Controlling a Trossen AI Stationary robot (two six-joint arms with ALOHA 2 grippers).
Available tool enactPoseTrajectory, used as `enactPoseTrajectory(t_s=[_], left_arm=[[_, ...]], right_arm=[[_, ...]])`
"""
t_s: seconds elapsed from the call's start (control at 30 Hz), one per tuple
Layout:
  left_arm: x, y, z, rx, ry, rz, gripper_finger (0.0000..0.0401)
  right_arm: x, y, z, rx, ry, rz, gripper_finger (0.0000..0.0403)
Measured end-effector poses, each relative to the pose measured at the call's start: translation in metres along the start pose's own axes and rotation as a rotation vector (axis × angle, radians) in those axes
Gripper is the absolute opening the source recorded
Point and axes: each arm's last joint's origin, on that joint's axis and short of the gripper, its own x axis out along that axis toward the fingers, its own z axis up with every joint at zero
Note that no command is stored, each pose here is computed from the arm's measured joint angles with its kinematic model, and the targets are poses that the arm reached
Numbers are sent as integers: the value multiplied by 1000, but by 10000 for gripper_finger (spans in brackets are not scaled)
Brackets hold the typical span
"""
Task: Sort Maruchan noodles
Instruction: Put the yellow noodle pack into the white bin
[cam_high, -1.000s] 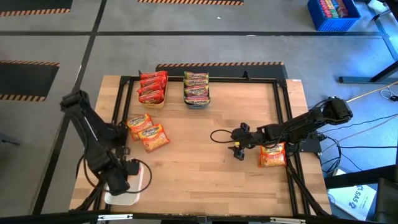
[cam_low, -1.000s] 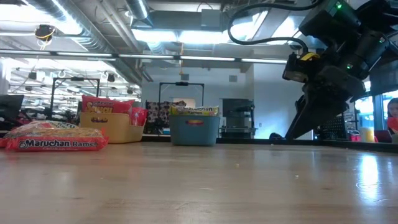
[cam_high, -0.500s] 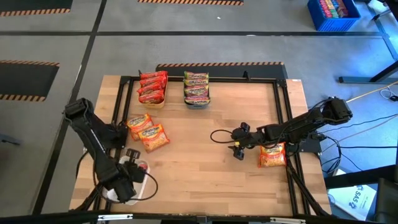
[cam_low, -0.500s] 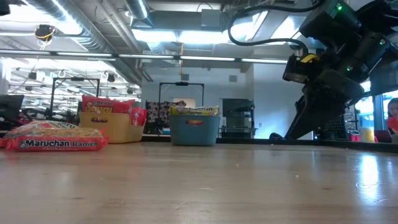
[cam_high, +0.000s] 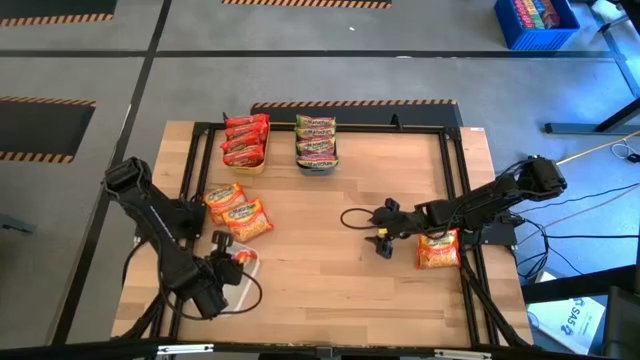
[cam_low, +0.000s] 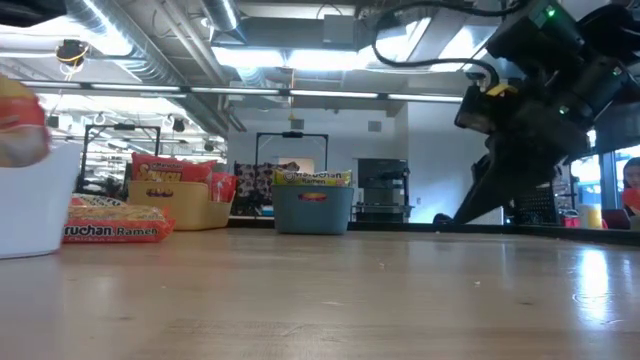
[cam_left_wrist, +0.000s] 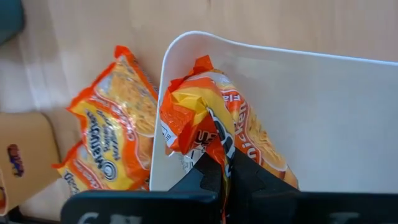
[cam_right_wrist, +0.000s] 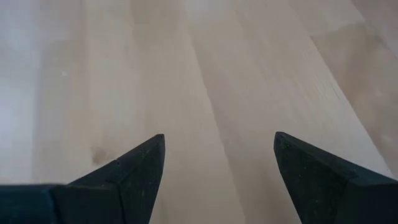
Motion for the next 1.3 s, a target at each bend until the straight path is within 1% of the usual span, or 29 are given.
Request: enactPoseTrajectory(t_s=[0.17, 0.37, 0.47, 0.6, 0.73, 0.87, 1.13, 1.3], left_arm=[[3, 5, 4, -23, -15, 32, 0], [8, 14, 12, -72, -8, 41, 0], [12, 19, 17, -109, -21, 51, 0], [26, 27, 25, -181, -58, 75, 0], [41, 38, 30, -248, -62, 91, 0], [51, 49, 37, -257, -62, 99, 0], [58, 62, 47, -235, -77, 96, 0], [61, 68, 51, -246, -81, 96, 0]], right_arm=[[0, 4, 8, -12, -69, 64, 287], [-2, 9, 19, -28, -189, 110, 287], [1, 11, 22, -45, -229, 123, 287], [11, 14, 24, -84, -273, 133, 287], [25, 23, 35, -141, -288, 153, 287], [40, 36, 56, -200, -307, 179, 287], [58, 66, 94, -361, -357, 385, 287], [67, 89, 108, -468, -400, 429, 287]])
